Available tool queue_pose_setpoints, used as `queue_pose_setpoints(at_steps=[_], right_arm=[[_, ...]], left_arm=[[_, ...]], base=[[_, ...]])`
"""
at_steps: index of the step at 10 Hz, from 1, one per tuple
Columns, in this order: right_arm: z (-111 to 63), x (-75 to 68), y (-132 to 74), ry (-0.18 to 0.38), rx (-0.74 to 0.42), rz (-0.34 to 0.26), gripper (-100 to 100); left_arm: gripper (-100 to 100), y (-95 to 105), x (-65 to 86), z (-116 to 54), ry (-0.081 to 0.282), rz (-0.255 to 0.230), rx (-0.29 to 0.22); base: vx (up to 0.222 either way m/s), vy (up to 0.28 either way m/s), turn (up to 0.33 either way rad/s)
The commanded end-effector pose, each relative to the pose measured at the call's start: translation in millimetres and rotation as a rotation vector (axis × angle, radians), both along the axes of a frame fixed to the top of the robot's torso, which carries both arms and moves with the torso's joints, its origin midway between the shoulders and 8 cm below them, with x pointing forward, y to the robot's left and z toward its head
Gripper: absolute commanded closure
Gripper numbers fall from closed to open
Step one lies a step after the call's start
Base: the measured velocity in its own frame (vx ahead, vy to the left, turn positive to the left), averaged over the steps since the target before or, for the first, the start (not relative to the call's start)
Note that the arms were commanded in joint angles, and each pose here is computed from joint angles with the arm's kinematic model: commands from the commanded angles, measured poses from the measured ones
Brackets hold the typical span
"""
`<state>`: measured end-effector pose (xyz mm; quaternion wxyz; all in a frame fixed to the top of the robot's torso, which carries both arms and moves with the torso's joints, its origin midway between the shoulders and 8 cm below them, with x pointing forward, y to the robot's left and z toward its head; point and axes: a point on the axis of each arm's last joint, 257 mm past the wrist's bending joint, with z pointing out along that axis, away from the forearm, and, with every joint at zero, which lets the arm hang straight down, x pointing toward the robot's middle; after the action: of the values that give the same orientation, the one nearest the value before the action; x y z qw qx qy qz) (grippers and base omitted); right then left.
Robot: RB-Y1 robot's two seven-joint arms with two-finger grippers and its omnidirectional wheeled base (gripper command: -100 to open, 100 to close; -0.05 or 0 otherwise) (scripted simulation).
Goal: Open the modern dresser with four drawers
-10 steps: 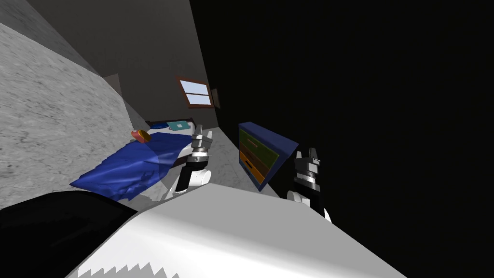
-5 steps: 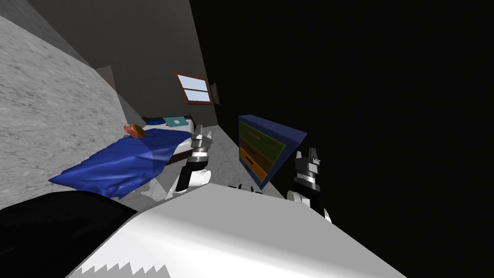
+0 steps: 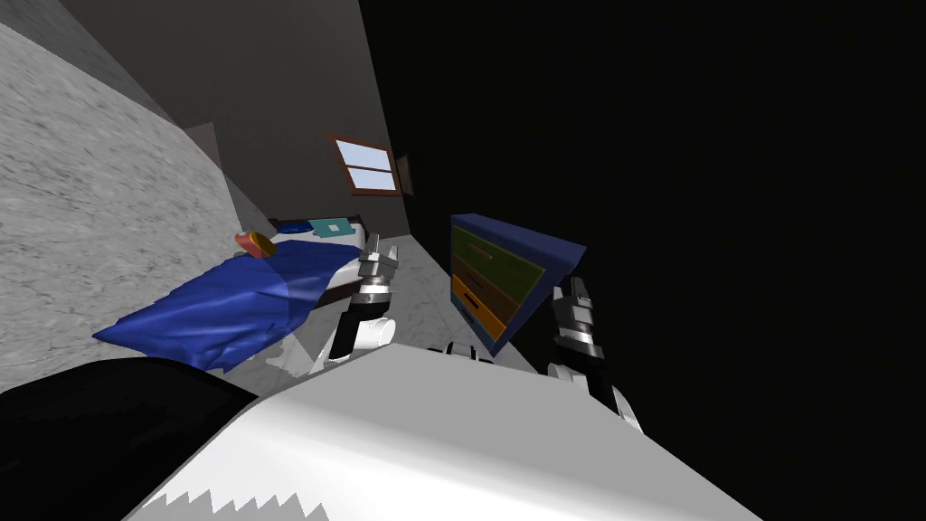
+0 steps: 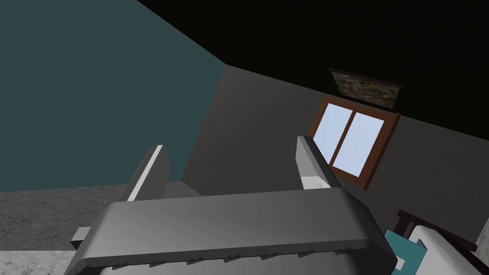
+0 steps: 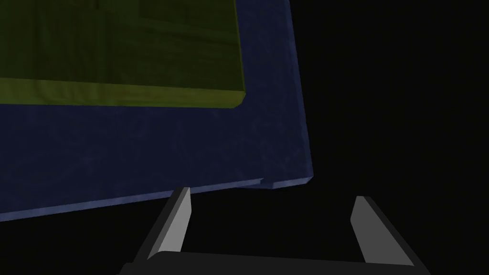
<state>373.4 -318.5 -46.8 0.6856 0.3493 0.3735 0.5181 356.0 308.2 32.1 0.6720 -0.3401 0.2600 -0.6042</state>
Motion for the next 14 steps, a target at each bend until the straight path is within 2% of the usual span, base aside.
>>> queue_pose_setpoints(at_steps=[1,2,3,5,9,10,13,14], right_arm=[[-26.8,6.2,-11,0.099,-0.155,-0.03,-100],[-38.2,8.3,-17,0.14,-0.225,-0.047,-100],[-38.0,8.4,-17,0.141,-0.231,-0.044,-100],[-62.3,11.1,-35,0.229,-0.378,-0.089,-100],[-110.2,8.8,-90,0.417,-0.7,-0.199,-100],[-111.0,8.8,-90,0.419,-0.704,-0.2,-100],[-141.8,-0.7,-145,0.569,-0.952,-0.29,-100],[-141.9,-0.7,-145,0.569,-0.96,-0.291,-100]], left_arm=[[0,0.0,0.0,0.0,0.0,0.0,0.0],[0,0.0,0.0,0.0,0.0,0.0,0.0],[0,0.0,0.0,0.0,0.0,0.0,0.0],[0,0.0,0.0,0.0,0.0,0.0,0.0],[0,-0.1,0.0,0.0,0.0,0.0,0.0],[0,-0.1,0.0,0.0,0.0,0.0,0.0],[0,0.0,0.0,0.0,0.0,0.0,0.0],[0,-0.1,0.0,0.0,0.0,0.0,0.0]], base=[[0.029,0.151,0.03],[0.024,0.162,0.046],[0.019,0.112,0.013],[0.029,0.116,0.029],[0.034,0.22,0.044],[0.028,0.149,0.007],[0.038,0.193,0.055],[0.038,0.151,0.014]])
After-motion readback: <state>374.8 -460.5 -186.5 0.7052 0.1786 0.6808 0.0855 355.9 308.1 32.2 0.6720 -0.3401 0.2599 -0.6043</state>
